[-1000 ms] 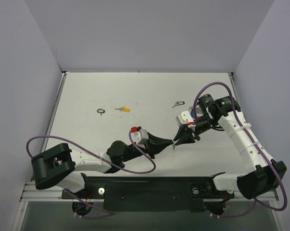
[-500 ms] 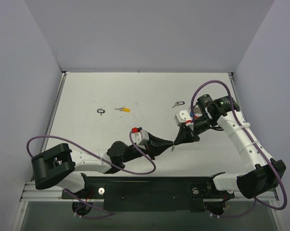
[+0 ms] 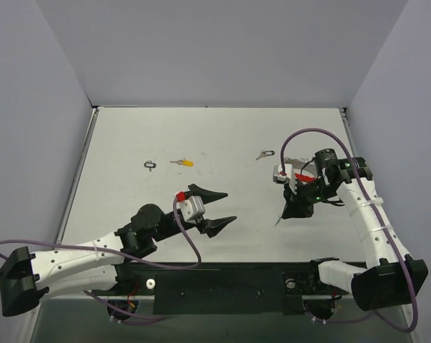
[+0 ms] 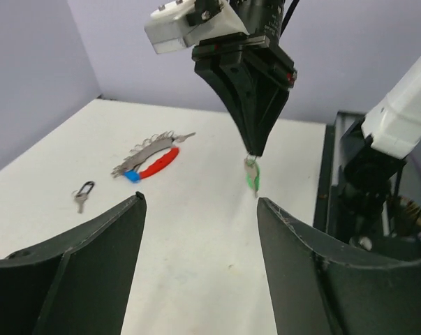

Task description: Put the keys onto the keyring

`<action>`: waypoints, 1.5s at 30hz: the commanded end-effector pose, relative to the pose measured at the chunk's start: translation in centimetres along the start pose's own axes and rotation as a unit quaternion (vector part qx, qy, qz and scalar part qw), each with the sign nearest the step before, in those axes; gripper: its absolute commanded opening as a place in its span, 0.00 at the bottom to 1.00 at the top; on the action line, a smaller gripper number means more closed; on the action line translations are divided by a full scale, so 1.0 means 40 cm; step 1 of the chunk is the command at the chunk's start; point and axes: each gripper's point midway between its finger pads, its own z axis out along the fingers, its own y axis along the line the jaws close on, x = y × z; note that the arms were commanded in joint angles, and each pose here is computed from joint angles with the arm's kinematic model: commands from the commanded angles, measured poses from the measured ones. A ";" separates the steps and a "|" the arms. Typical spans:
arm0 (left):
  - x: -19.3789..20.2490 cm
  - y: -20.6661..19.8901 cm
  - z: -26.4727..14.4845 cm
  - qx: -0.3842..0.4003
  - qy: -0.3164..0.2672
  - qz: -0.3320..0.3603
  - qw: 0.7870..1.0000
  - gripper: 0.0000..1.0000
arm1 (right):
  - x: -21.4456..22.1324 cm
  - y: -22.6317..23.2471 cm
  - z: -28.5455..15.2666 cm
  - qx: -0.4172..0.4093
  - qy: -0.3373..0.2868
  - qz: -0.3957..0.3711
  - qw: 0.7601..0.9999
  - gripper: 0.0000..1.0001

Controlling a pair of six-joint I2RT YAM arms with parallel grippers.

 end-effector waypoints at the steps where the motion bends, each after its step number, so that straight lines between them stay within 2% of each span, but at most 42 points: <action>1: 0.117 0.050 -0.101 0.002 0.204 0.139 0.969 0.75 | 0.152 0.000 -0.036 0.019 0.097 0.117 0.988 0.00; 2: 0.145 0.061 -0.138 -0.004 0.241 0.151 0.959 0.75 | 0.171 -0.007 -0.039 0.020 0.106 0.133 0.985 0.00; 4: 0.171 0.082 -0.177 -0.015 0.267 0.177 0.947 0.75 | 0.218 -0.022 -0.056 0.034 0.130 0.175 0.975 0.00; 7: 0.194 0.097 -0.207 -0.025 0.271 0.197 0.942 0.75 | 0.283 -0.035 -0.079 0.049 0.176 0.220 0.958 0.00; 12: 0.208 0.095 -0.216 -0.008 0.299 0.210 0.931 0.76 | 0.335 -0.059 -0.072 0.027 0.229 0.281 0.932 0.00; 15: 0.232 0.090 -0.228 0.005 0.321 0.213 0.923 0.76 | 0.371 -0.106 -0.061 0.031 0.261 0.328 0.907 0.00; 18: 0.235 0.085 -0.230 0.012 0.326 0.213 0.921 0.76 | 0.383 -0.154 -0.051 0.044 0.276 0.351 0.894 0.00; 29: 0.228 0.076 -0.228 0.020 0.317 0.210 0.925 0.76 | 0.383 -0.303 0.005 0.077 0.306 0.377 0.871 0.00; 45: 0.233 0.078 -0.228 0.019 0.319 0.209 0.924 0.76 | 0.370 -0.374 0.070 0.084 0.327 0.377 0.862 0.00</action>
